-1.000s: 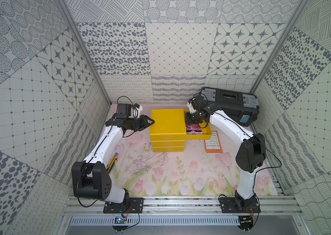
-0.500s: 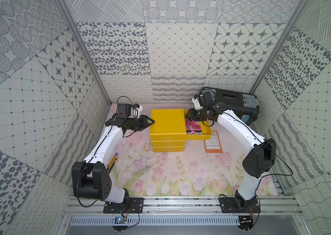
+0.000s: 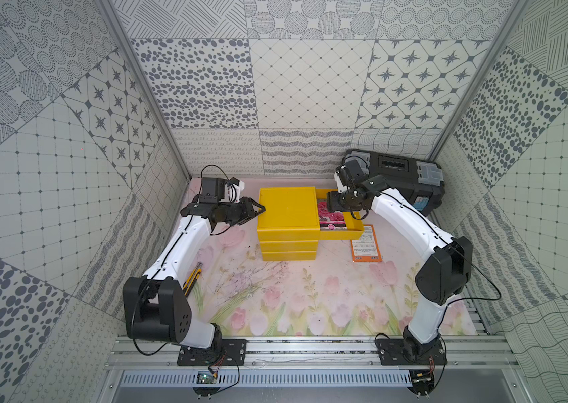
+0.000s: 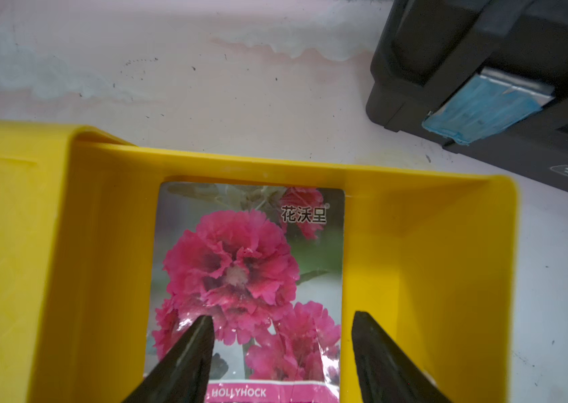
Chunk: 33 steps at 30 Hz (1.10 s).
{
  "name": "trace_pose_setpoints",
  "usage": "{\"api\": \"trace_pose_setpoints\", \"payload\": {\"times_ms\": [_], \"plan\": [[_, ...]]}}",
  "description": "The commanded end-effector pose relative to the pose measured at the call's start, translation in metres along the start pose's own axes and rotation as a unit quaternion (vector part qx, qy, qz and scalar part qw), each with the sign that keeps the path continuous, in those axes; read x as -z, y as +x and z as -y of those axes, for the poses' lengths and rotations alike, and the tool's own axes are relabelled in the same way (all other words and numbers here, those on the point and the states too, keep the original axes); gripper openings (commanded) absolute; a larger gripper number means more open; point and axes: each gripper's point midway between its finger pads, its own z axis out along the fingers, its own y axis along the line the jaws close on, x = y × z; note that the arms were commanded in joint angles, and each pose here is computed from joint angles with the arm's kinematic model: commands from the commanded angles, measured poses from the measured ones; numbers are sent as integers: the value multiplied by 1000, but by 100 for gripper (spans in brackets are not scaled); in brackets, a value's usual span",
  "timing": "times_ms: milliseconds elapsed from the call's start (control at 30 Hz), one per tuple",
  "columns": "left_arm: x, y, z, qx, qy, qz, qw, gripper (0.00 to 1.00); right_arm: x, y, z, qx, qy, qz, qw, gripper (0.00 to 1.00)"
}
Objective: Take the seed bags out of the drawer
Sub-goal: Pick up the seed packet from the drawer.
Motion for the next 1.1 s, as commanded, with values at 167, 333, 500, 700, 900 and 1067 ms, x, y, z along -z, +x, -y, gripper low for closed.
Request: {"api": "trace_pose_setpoints", "payload": {"times_ms": [167,333,500,700,900,1067], "plan": [[1,29,-37,44,-79,-43,995,43,-27,2,0,1,15,-17,1000,74],[1,30,-37,44,-79,-44,995,43,-31,0,-2,-17,-2,-18,1000,77],[1,29,-36,44,-78,-43,995,43,-32,-3,-6,-25,-13,-18,999,78],[2,29,-35,43,-77,-43,995,43,-36,-1,-12,-32,-30,-27,999,79],[1,28,-35,43,-76,-42,995,43,-35,-1,-25,-48,-72,-32,996,73],[2,28,-35,43,-77,-42,995,43,-29,-7,-34,-68,-110,-23,991,64]]}}
